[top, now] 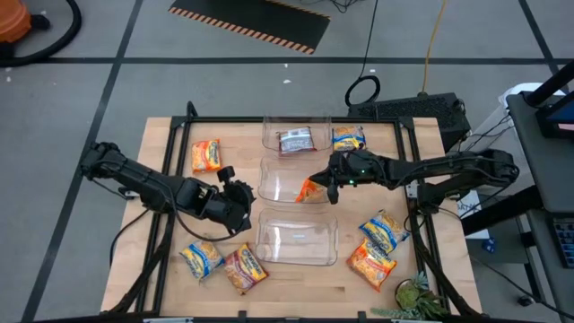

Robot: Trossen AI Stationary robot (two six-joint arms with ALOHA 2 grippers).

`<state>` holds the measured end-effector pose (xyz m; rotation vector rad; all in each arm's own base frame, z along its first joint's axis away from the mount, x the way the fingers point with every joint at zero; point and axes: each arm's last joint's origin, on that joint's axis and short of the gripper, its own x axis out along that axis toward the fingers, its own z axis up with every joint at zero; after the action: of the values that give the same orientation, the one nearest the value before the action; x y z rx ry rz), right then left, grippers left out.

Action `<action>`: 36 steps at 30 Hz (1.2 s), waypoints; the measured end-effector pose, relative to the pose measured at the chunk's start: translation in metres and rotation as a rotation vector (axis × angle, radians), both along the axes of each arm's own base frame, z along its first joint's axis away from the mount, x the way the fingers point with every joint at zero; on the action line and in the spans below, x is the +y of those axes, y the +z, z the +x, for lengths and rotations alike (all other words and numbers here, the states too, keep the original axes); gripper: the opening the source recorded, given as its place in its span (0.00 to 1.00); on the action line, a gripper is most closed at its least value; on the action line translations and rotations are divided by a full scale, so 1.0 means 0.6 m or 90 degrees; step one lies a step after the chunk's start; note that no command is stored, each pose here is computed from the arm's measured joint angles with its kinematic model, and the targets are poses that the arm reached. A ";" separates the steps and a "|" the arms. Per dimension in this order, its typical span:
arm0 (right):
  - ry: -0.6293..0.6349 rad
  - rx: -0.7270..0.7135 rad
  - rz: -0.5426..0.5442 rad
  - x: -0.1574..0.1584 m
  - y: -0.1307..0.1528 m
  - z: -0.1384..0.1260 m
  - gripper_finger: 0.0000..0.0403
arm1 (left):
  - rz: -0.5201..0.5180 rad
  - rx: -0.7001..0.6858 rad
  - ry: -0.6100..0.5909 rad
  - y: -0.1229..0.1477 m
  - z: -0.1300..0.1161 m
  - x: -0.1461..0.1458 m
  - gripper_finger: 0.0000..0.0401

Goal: Sort Maruchan noodles
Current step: Put the middle right orange noodle pack into the center transparent bin, then put the bottom left blue noodle pack into the bottom transparent bin

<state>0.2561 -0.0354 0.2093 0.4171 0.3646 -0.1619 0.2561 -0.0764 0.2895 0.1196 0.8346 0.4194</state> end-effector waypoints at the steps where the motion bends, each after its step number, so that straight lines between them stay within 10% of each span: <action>1: -0.012 0.009 -0.004 -0.001 -0.002 -0.001 0.04 | -0.001 -0.001 0.001 0.000 0.000 0.000 0.35; 18: -0.014 -0.053 -0.018 -0.001 0.014 0.003 0.34 | -0.006 -0.004 0.006 0.000 0.000 0.000 0.35; 36: -0.008 -0.105 -0.040 0.006 0.072 -0.046 0.37 | -0.055 0.012 -0.008 -0.001 -0.017 -0.021 0.35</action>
<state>0.2283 -0.0318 0.2528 0.3676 0.1949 -0.1493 0.2457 -0.0889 0.2891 0.0491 0.8692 0.3704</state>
